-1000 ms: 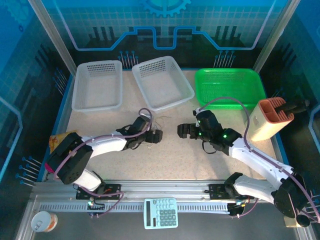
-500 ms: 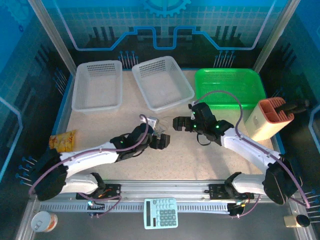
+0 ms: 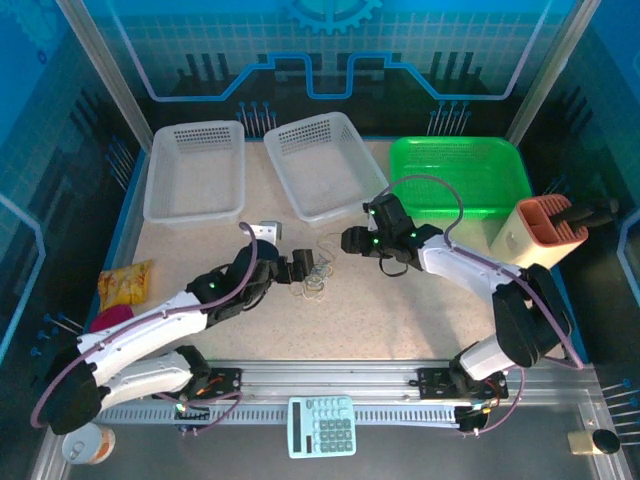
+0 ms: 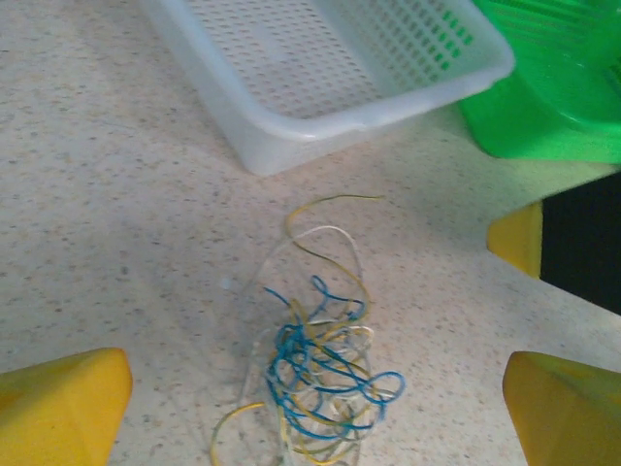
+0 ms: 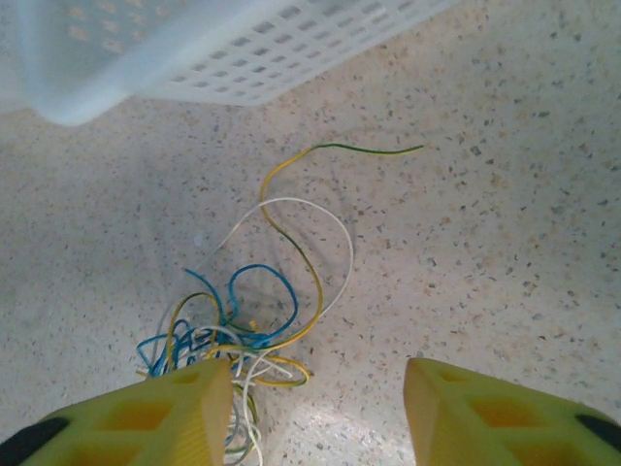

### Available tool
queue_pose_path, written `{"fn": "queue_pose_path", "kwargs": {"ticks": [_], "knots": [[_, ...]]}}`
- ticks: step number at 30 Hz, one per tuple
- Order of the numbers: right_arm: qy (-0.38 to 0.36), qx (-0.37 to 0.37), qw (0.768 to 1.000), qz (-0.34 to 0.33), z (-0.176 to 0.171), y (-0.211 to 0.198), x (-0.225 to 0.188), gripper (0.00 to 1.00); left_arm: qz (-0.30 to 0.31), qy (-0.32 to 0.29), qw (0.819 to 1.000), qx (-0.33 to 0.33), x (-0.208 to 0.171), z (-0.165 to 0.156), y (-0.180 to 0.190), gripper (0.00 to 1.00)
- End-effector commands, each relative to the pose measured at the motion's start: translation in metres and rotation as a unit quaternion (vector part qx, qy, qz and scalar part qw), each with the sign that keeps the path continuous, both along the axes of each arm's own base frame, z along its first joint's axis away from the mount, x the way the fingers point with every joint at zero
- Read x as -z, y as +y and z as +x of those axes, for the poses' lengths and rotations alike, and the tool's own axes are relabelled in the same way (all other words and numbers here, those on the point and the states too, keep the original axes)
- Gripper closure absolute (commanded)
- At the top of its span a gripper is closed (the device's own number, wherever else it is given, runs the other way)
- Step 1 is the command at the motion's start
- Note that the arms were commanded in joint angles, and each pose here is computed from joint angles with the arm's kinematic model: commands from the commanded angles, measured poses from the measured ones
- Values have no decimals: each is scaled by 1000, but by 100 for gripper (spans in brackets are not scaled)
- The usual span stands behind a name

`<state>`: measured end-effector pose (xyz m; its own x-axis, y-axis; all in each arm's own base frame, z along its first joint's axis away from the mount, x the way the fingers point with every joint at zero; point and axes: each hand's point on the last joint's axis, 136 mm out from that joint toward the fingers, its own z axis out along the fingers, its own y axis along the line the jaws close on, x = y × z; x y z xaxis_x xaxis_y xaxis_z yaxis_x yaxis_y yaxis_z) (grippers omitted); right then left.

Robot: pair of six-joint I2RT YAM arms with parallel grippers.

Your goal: Untangle the cables

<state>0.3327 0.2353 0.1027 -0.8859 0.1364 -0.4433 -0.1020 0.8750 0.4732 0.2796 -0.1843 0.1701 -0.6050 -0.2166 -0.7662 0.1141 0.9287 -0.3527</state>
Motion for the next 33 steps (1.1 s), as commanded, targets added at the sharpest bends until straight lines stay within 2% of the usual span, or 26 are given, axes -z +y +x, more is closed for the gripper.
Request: {"fn": "queue_pose_path", "kwargs": {"ticks": [1, 12, 33], "knots": [[0, 29, 999, 21, 23, 3, 1, 53, 1, 14, 1000, -10, 9, 1, 5, 1], [37, 69, 997, 14, 56, 8, 35, 54, -21, 21, 1000, -3, 11, 2, -3, 1], [66, 114, 991, 35, 84, 21, 60, 57, -40, 20, 999, -5, 11, 1, -5, 1]]}}
